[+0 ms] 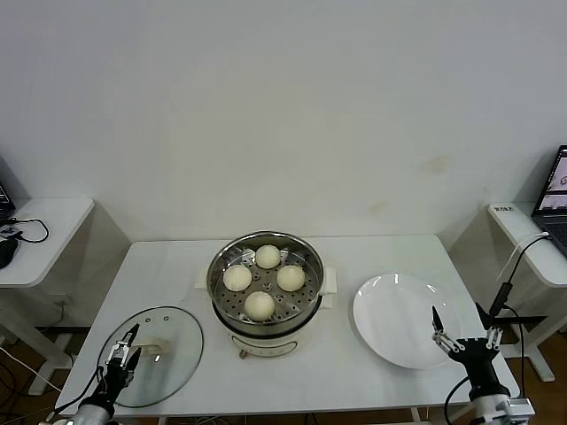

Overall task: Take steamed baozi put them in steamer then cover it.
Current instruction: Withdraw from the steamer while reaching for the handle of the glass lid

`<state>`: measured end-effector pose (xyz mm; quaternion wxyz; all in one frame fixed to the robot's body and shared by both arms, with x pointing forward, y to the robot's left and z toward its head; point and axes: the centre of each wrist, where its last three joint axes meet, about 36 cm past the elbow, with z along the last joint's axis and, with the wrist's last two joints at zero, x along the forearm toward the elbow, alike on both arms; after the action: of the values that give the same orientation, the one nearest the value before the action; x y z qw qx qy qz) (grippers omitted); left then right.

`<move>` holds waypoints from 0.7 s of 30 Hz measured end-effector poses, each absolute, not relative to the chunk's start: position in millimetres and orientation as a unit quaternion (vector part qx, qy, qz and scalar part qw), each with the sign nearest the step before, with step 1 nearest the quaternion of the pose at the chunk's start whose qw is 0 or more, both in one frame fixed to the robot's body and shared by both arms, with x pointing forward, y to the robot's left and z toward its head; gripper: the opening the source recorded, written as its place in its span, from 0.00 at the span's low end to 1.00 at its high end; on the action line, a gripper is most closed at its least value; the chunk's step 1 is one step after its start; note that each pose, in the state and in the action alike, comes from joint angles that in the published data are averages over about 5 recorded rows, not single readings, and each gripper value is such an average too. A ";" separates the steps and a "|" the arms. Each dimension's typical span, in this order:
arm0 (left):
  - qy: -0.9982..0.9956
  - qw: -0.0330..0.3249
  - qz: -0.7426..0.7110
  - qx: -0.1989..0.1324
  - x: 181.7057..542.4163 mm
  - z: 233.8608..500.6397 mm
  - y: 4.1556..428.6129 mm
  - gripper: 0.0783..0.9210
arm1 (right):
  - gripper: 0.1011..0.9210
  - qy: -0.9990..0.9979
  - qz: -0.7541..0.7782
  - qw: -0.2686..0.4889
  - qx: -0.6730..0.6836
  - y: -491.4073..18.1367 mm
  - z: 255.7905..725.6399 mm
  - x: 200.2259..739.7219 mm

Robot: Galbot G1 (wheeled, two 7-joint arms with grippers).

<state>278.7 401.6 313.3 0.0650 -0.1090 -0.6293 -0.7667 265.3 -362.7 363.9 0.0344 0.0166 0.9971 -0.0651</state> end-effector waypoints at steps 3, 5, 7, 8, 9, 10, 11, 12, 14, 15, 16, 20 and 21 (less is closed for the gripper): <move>-0.629 0.068 -0.767 -0.111 283.3 309.9 400.8 0.88 | 0.88 0.997 -0.064 0.033 0.017 -361.3 362.3 263.8; -0.628 0.069 -0.767 -0.111 286.9 308.7 401.0 0.88 | 0.88 0.997 -0.063 0.031 0.016 -360.0 361.2 262.8; -0.628 0.070 -0.768 -0.110 290.9 308.1 402.2 0.88 | 0.88 0.997 -0.062 0.030 0.016 -358.6 359.9 261.6; -0.627 0.070 -0.768 -0.109 293.0 308.1 403.1 0.88 | 0.88 0.998 -0.062 0.029 0.015 -357.9 359.2 260.9; -0.627 0.071 -0.768 -0.108 295.1 308.1 404.2 0.88 | 0.88 0.998 -0.062 0.028 0.015 -357.1 358.4 260.2; -0.627 0.071 -0.768 -0.107 297.2 308.2 405.4 0.88 | 0.88 0.998 -0.061 0.027 0.014 -356.4 357.6 259.6; -0.627 0.072 -0.769 -0.106 299.2 308.3 406.5 0.88 | 0.88 0.998 -0.061 0.026 0.014 -355.6 356.7 259.0; -0.627 0.073 -0.769 -0.105 301.1 308.3 407.5 0.88 | 0.88 0.998 -0.060 0.025 0.014 -355.0 355.8 258.6; -0.627 0.075 -0.768 -0.104 304.6 307.9 409.1 0.88 | 0.88 0.998 -0.059 0.024 0.013 -353.8 354.2 258.1; -0.628 0.076 -0.767 -0.104 306.2 307.5 409.6 0.88 | 0.88 0.998 -0.059 0.023 0.013 -353.3 353.6 257.9; -0.629 0.077 -0.767 -0.105 307.7 306.9 410.0 0.88 | 0.88 0.998 -0.058 0.023 0.014 -352.8 353.2 257.8; -0.632 0.080 -0.764 -0.104 312.2 304.1 410.8 0.88 | 0.88 0.998 -0.057 0.022 0.013 -351.8 352.6 257.4; -0.633 0.081 -0.763 -0.104 313.2 303.5 411.1 0.88 | 0.88 0.998 -0.057 0.022 0.013 -351.7 352.5 257.4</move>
<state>313.2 411.1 303.5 0.0809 -0.1039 -0.6326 -0.7632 257.4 -351.7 352.5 0.0221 0.0131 0.9981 -0.0566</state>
